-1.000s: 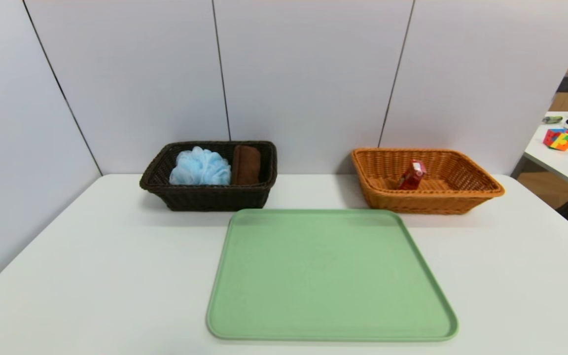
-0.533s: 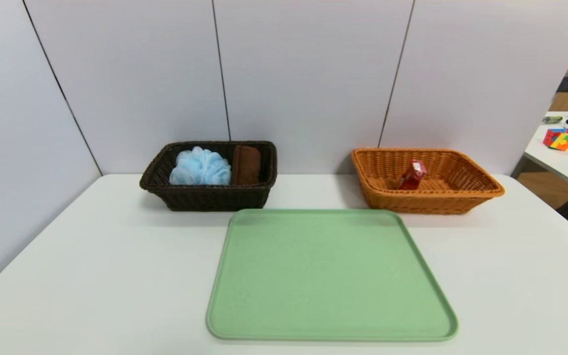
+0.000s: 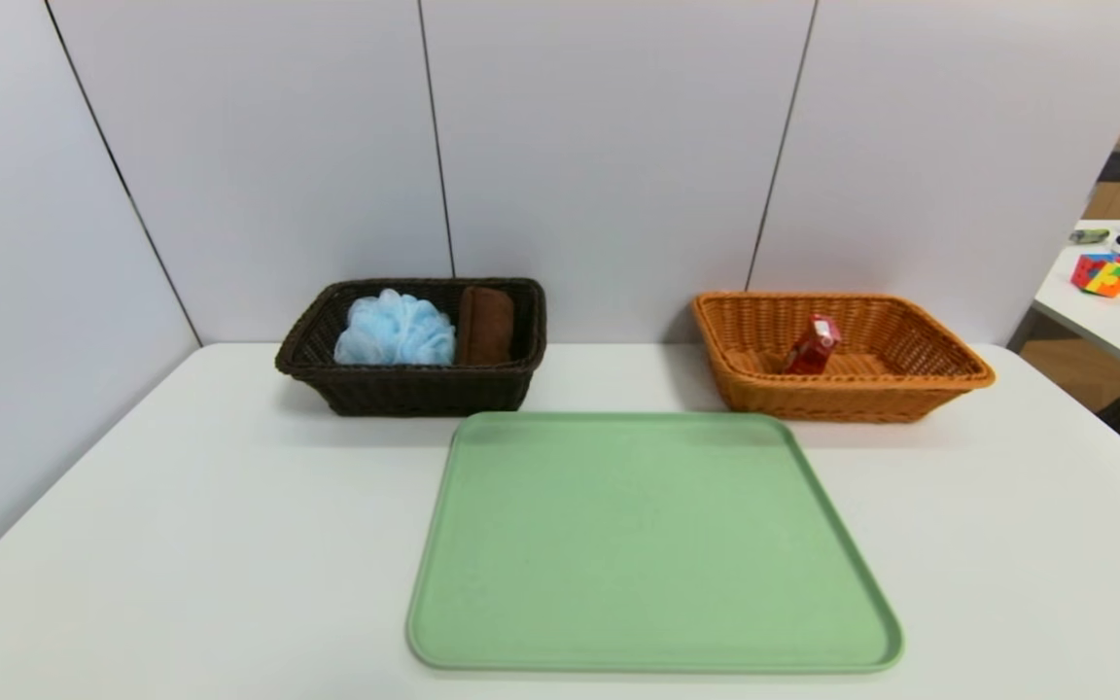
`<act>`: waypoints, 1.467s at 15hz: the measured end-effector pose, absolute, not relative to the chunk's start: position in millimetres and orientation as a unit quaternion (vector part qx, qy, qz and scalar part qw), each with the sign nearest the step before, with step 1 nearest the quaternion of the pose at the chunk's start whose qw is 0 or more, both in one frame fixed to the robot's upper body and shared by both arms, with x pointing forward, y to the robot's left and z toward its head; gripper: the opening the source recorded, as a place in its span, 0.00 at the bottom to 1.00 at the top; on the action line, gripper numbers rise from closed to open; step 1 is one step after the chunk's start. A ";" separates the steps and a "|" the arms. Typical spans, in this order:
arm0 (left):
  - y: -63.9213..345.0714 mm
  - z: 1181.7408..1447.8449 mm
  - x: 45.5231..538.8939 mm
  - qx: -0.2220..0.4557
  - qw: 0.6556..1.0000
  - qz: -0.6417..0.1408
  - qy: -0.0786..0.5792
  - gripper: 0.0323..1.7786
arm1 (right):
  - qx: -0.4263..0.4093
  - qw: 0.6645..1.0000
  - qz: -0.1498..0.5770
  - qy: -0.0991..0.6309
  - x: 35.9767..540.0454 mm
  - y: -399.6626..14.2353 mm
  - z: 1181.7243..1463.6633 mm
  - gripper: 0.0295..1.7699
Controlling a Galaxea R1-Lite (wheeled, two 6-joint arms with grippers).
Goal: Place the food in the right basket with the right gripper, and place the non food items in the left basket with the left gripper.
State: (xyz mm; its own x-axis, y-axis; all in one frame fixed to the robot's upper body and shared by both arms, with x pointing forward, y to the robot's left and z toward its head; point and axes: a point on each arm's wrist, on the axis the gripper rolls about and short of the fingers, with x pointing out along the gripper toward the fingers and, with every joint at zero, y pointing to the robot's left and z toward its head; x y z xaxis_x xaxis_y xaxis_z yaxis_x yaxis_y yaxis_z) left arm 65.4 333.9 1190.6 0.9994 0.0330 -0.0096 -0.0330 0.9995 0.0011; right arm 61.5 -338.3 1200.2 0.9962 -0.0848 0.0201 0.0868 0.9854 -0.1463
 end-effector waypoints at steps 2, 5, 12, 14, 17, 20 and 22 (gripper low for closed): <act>333.7 1186.5 68.1 0.000 1.000 0.010 -0.006 0.95 | -0.072 0.997 -0.038 -0.013 64.2 -338.1 1195.7 0.96; 333.7 1183.0 69.1 -0.005 1.000 0.010 0.000 0.95 | -0.067 0.998 -0.007 -0.006 66.0 -336.7 1190.4 0.96; 333.7 1182.5 69.1 -0.017 1.000 0.011 0.000 0.95 | -0.031 0.999 0.011 0.008 68.4 -335.9 1182.0 0.96; 333.7 1182.5 69.1 -0.026 1.000 0.012 0.000 0.95 | -0.030 0.999 0.010 0.009 68.4 -336.0 1181.8 0.96; 333.8 1182.6 69.1 -0.034 0.999 0.013 -0.001 0.95 | -0.032 0.999 0.011 0.008 68.4 -335.9 1181.9 0.96; 333.8 1182.5 69.1 -0.033 0.999 0.013 0.000 0.95 | -0.032 0.999 0.012 0.008 68.5 -335.9 1181.9 0.96; 333.8 1182.5 69.1 -0.033 0.999 0.013 0.000 0.95 | -0.030 0.999 0.011 0.008 68.5 -336.0 1181.7 0.96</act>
